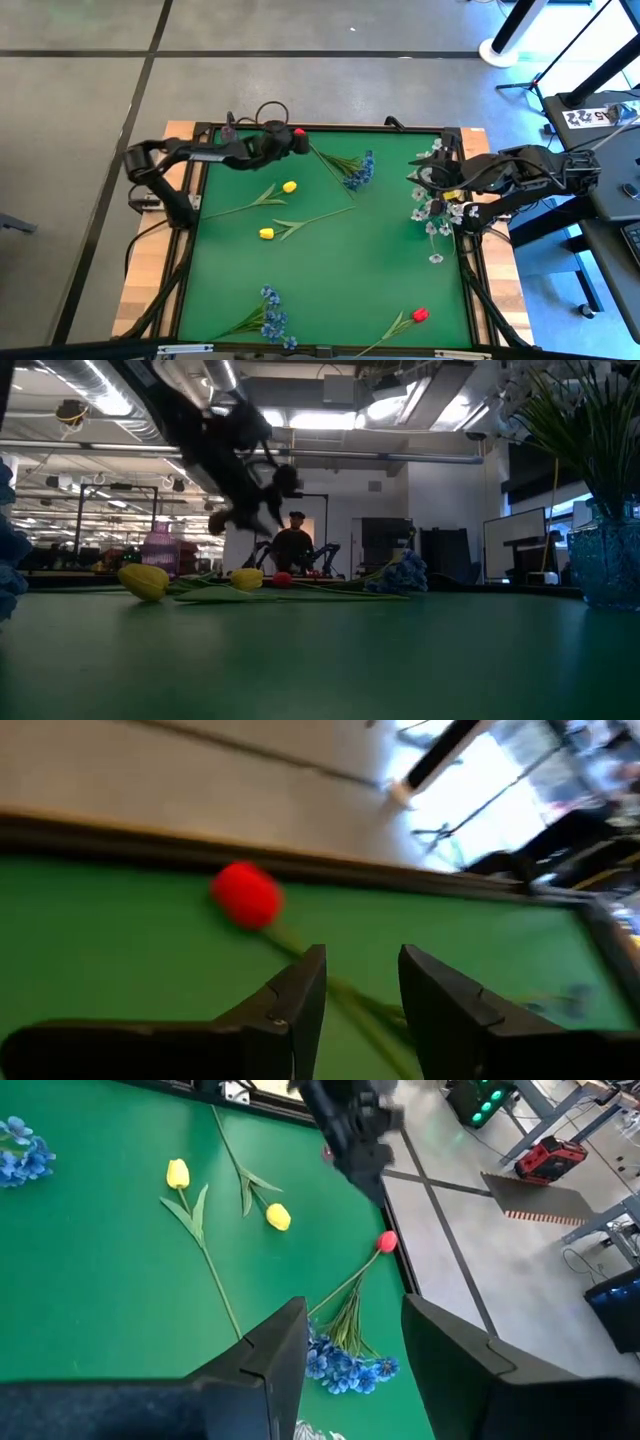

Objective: Sort flowers into vase by color
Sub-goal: Put the top red flower into the blue vase

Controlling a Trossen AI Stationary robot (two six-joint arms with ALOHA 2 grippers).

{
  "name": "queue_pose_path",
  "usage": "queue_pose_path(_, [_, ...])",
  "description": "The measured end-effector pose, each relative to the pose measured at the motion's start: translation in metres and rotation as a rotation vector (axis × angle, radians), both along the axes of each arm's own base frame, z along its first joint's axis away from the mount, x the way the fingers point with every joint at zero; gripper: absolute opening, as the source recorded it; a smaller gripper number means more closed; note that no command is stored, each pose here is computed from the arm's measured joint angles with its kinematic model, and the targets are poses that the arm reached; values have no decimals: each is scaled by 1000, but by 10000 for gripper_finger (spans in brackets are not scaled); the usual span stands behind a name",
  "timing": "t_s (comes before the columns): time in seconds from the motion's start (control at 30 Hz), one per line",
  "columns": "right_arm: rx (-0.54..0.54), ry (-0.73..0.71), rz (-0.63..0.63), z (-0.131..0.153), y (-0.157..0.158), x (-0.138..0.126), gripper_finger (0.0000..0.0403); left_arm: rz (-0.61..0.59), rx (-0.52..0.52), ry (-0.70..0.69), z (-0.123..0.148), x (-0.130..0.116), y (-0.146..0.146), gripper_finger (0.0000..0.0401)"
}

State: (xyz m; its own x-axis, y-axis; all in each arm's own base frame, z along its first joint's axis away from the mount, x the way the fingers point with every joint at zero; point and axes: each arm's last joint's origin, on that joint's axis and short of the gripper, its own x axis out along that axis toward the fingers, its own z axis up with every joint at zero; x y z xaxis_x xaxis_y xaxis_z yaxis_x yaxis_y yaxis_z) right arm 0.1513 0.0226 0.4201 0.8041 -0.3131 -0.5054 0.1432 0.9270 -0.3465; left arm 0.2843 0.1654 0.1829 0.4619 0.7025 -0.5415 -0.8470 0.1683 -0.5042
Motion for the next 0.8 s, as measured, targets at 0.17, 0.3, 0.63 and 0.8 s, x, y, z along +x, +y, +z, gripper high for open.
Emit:
queue_pose_path(0.17, [8,-2,-6,0,0,0,166,-32,-71,28,-18,5,21,124])
queue_pose_path(0.3, [10,-5,-11,0,0,0,166,-128,-15,69,-9,26,33,124])
queue_pose_path(0.63, [47,-26,-61,0,-1,0,166,-671,239,676,22,61,51,124])
queue_pose_path(0.8, [100,-41,-96,-1,-1,-1,166,-939,322,851,25,62,57,124])
